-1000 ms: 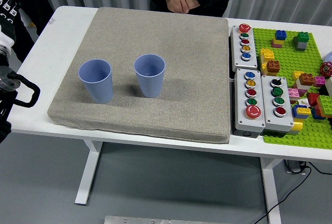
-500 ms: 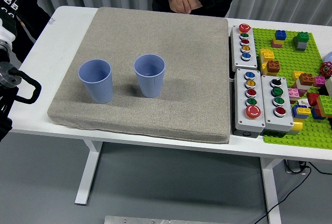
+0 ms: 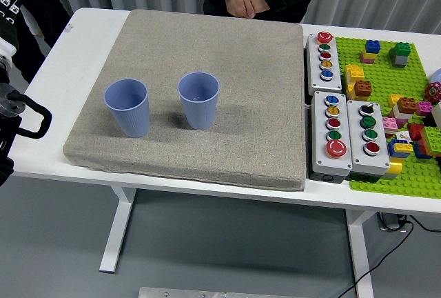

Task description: Pick cup pour cup place

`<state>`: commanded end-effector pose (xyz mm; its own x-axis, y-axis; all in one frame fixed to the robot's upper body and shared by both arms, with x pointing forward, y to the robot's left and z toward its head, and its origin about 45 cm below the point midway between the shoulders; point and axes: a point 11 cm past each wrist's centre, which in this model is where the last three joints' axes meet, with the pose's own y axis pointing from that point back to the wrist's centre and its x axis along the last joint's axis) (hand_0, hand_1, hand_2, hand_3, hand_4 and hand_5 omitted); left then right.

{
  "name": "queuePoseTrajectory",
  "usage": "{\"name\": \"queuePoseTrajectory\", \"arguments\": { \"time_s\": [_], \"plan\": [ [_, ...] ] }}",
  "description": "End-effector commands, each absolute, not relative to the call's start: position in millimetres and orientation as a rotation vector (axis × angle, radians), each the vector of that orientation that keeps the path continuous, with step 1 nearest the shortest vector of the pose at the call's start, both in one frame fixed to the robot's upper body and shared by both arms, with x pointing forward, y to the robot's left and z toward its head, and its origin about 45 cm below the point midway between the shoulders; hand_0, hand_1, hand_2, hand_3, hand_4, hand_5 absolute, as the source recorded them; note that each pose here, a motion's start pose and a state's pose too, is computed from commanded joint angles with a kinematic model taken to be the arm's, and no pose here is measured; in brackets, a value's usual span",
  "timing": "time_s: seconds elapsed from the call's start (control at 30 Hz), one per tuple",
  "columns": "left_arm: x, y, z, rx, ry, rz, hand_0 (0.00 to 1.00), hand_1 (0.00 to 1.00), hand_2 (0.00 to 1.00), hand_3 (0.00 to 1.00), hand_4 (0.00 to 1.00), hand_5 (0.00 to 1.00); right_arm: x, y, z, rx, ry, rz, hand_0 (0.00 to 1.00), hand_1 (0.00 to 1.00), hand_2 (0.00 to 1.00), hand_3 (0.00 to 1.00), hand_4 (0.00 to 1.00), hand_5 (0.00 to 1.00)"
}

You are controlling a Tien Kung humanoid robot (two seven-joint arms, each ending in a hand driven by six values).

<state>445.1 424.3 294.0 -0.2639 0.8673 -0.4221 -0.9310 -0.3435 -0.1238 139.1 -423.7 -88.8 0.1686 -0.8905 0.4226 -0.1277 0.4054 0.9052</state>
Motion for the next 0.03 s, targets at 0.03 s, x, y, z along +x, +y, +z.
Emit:
{"name": "queuePoseTrajectory", "arguments": {
  "time_s": [0.03],
  "plan": [
    [444.9,424.2,293.6,-0.499,0.175,1.859,0.733,0.729,0.766,0.801,0.76,0.998,138.9,-423.6,-88.9,1.035,-1.301,-0.71,0.674,0.634,0.555,0.561,0.002,0.085]
  ]
}}
